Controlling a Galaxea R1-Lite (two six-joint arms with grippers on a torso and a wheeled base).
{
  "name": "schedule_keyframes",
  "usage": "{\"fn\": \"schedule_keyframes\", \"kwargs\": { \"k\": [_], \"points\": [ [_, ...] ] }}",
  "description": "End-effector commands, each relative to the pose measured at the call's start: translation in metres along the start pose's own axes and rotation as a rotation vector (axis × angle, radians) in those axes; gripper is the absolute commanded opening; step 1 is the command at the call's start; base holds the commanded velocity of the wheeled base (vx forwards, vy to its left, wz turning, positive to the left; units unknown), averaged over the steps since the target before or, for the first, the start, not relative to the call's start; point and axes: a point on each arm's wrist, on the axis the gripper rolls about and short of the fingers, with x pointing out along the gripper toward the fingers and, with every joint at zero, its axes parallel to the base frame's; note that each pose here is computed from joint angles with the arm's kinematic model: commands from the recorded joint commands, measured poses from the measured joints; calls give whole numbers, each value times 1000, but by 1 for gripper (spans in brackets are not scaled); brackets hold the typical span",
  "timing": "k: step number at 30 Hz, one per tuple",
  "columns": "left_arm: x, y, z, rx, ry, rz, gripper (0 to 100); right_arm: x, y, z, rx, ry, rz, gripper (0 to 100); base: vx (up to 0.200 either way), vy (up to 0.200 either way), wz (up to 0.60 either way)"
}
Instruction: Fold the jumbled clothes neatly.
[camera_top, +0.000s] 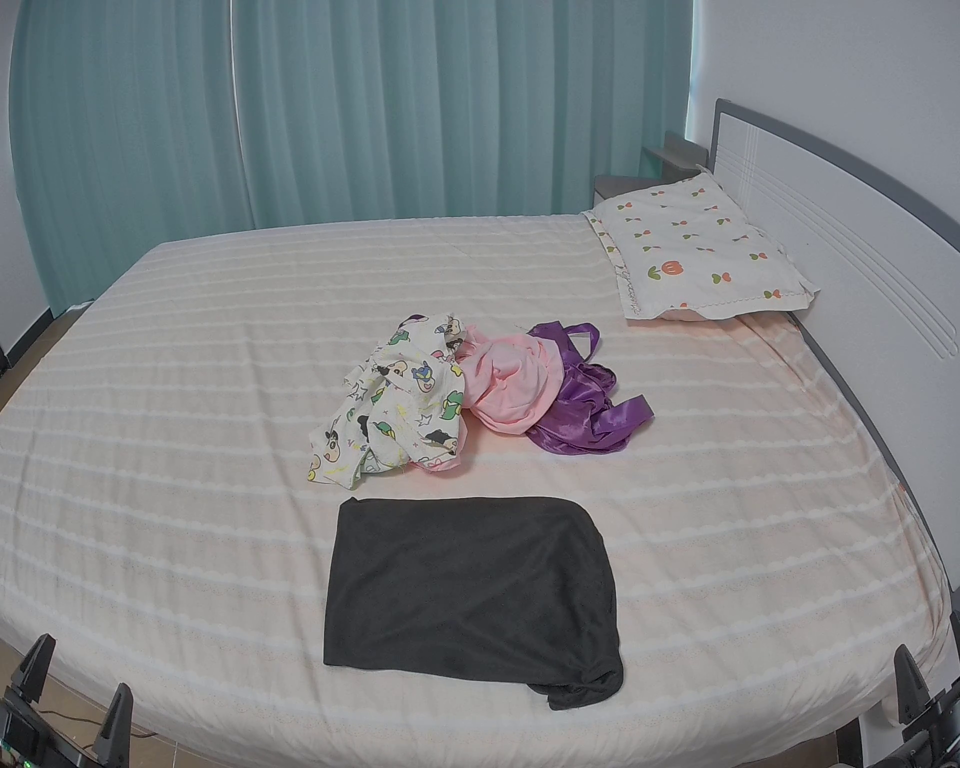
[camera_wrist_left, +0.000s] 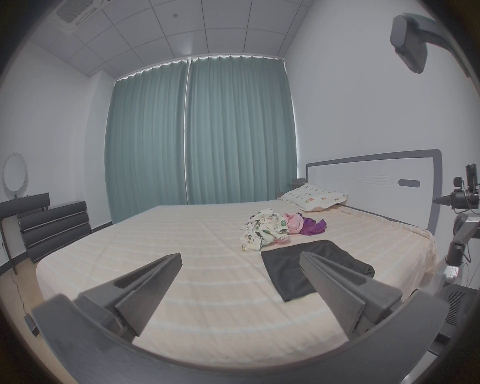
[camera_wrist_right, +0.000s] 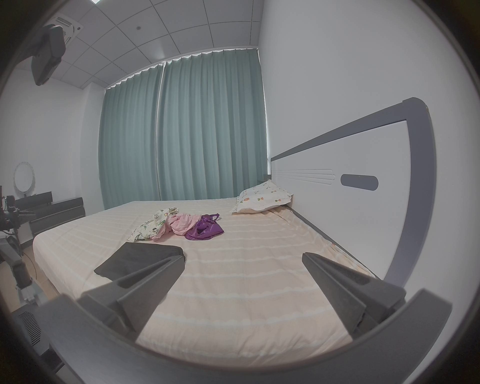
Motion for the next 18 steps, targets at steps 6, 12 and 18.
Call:
{"fn": "schedule_keyframes", "kwargs": {
  "k": [6,12,18],
  "points": [
    [0,0,-7,-16,22,13,100,0,0,-5,1,5,-1,100,0,0,0],
    [0,0,-7,-16,24,13,100,0,0,-5,1,5,-1,100,0,0,0],
    [0,0,-8,-22,28,13,100,0,0,-5,1,5,-1,100,0,0,0]
  ]
}}
